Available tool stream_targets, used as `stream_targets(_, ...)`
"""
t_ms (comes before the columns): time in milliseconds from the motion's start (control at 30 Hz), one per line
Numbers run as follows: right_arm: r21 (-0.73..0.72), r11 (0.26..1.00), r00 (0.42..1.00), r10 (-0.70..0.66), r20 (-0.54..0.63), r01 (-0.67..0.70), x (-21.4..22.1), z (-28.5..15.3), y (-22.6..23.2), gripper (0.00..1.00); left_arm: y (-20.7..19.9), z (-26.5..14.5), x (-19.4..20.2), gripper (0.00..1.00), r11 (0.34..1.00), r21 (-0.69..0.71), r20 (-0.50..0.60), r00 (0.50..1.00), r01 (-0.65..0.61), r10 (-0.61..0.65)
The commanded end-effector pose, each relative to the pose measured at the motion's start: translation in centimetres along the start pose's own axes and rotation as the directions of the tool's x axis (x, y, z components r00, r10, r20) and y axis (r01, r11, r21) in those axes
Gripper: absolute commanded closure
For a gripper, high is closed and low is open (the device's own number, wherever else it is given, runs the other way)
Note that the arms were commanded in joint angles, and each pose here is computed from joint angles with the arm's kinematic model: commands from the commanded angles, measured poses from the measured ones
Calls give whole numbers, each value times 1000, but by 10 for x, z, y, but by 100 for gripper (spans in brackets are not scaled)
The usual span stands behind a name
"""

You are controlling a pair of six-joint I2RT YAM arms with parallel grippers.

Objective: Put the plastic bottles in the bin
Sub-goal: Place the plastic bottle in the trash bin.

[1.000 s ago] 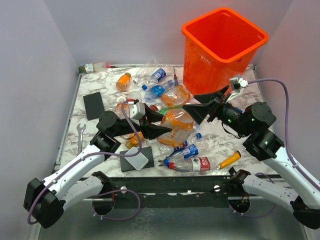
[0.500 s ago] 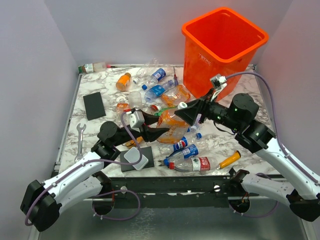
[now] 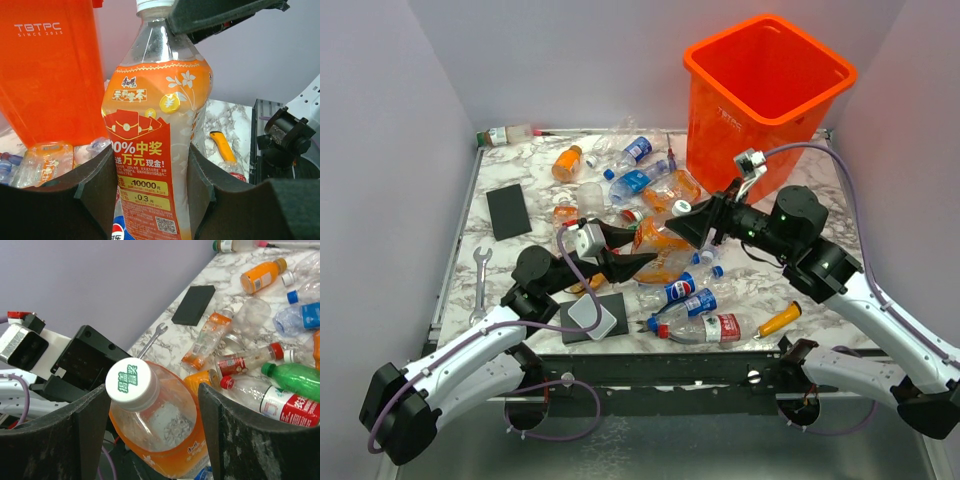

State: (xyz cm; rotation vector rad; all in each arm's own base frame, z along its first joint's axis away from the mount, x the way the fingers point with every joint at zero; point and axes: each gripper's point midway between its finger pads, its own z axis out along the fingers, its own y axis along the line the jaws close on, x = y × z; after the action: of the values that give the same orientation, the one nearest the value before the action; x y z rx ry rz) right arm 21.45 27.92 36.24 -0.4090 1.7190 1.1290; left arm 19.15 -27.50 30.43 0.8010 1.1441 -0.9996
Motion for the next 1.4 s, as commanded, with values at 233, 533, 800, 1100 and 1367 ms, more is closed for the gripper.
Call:
stream_targets(233,-42,999,997,18,68,-15,-15,18,5,38,-1,-2,-10,93,999,-13,42,999,-33,34)
stream_targets(533,-29,1000,1000,2,19,-1,-11,17,4,99,9,-4,-13,50,996,-81,48,999,-21,24)
stream_targets(800,288,938,950,-252,184,193,-122,-29,-3,99,58,-33,-42,1,912,-411,132,988,-17,78)
stream_targets(1100,771,634,686,-588,428,62,-295,-101,-21,99,117,-95,-59,1,625,-776,174,982,88,78)
stream_targets(1367,895,438,581,-709,401,-84,-364,-100,-92,99,116,-94,-57,1,619,-780,151,987,90,46)
